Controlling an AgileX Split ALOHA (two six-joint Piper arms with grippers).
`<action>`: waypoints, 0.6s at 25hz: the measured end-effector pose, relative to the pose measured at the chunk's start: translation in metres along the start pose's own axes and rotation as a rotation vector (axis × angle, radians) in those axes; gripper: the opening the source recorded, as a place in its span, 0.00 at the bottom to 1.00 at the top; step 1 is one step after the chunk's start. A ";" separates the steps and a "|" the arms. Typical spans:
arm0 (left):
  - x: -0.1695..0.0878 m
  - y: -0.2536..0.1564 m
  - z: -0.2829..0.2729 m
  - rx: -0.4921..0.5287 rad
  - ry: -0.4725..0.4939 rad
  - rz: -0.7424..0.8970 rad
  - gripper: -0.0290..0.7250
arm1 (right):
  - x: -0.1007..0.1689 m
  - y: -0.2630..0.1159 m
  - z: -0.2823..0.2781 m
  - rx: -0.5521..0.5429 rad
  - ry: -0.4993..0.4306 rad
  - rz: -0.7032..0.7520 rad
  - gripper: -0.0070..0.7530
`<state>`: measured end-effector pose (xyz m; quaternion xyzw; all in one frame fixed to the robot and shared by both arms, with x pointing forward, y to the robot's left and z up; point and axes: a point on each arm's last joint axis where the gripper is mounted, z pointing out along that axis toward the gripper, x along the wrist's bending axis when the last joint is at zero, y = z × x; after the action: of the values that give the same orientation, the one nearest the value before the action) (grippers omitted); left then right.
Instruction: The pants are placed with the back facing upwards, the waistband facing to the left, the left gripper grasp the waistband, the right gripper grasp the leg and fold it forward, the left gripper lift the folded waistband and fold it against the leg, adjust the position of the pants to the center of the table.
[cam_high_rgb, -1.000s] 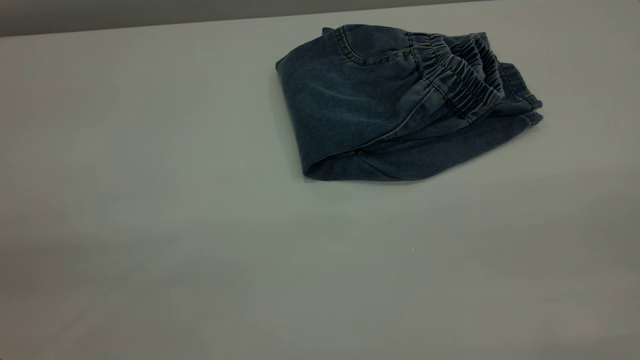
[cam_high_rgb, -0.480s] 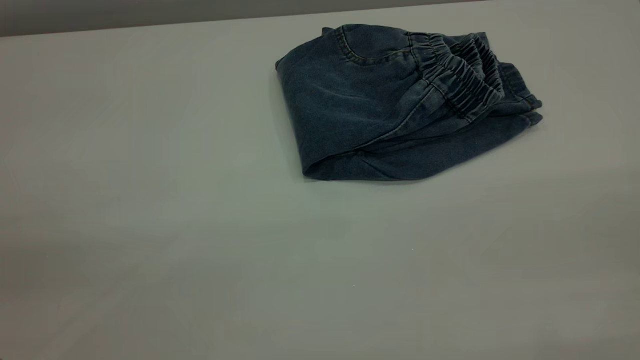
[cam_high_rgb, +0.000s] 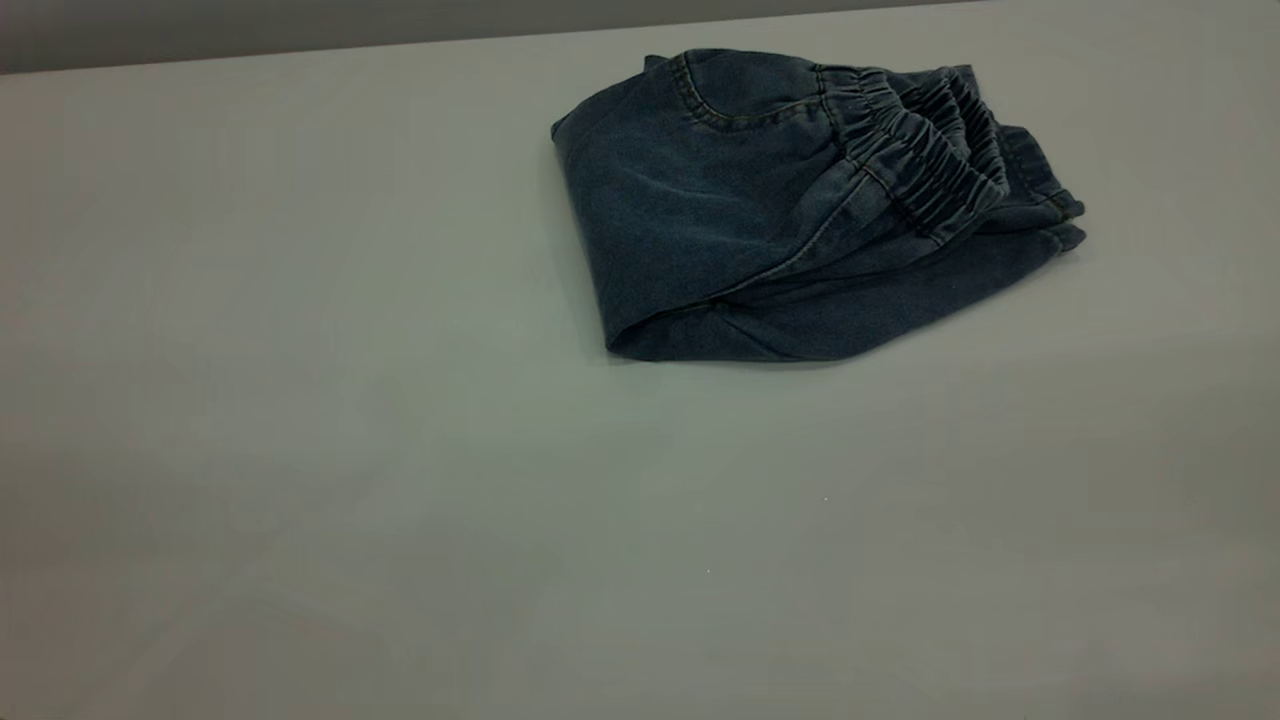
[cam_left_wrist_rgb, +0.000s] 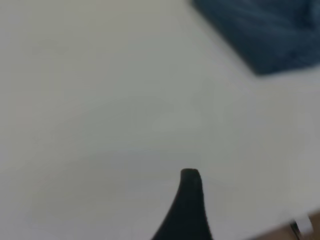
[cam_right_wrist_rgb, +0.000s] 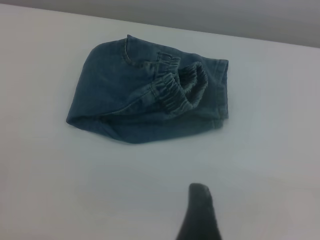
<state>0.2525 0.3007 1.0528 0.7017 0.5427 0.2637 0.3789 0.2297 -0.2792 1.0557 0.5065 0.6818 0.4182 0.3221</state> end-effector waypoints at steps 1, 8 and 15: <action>0.001 -0.001 -0.002 -0.017 0.035 -0.026 0.82 | 0.000 0.000 0.000 0.000 0.000 0.000 0.62; 0.002 -0.006 -0.009 -0.072 0.217 -0.149 0.82 | 0.000 0.000 0.000 0.000 0.000 0.000 0.62; 0.000 -0.009 -0.014 -0.109 0.270 -0.180 0.82 | 0.000 0.000 0.000 0.000 -0.001 0.000 0.62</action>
<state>0.2369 0.3056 1.0533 0.5869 0.6343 0.3496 0.3620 0.2297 -0.2792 1.0557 0.5068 0.6815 0.4181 0.3222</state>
